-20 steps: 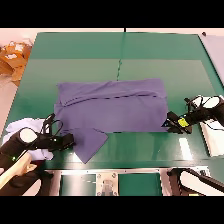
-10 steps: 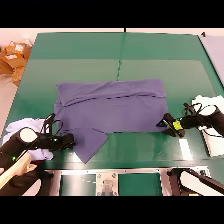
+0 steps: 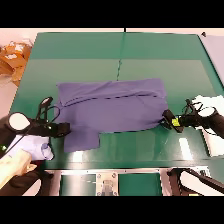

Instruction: Fold the shirts.

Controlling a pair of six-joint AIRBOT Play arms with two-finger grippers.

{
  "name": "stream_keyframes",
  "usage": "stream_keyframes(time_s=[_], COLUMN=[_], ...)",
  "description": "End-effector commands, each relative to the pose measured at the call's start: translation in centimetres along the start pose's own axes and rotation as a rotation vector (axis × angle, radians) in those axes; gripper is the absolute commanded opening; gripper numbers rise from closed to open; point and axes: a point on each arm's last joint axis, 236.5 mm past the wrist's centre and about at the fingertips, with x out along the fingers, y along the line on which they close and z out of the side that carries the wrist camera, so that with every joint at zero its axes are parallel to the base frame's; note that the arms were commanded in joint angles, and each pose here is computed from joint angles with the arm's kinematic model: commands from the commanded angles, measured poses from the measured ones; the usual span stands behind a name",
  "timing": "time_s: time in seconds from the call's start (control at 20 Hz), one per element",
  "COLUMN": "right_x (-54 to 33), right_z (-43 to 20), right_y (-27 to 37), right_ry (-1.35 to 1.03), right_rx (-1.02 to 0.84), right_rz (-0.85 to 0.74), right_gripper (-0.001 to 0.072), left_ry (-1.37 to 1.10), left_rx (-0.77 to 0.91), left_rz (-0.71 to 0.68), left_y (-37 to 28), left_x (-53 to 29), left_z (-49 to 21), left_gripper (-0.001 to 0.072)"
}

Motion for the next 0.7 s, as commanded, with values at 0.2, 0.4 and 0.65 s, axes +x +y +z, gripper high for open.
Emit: stream_keyframes(time_s=[0.2,0.4,0.65], right_x=[-2.9,-5.7,-8.8], right_z=[-4.1,-2.5,3.4], right_y=[-4.0,-2.2,4.0], right_ry=[0.166,0.073,-0.099], right_rx=[-0.144,-0.175,-0.201], right_rz=[-0.196,-0.181,-0.043], right_gripper=[0.0014,0.0014,0.0015], left_ry=[0.171,0.021,-0.126], left_rx=[0.096,0.152,0.219], left_rz=[0.069,0.056,0.071], left_y=[-0.2,-2.4,-4.1], left_x=[-2.9,-4.9,-6.1], left_z=[-3.7,0.4,8.0], left_gripper=[0.0019,0.0018,0.0019])
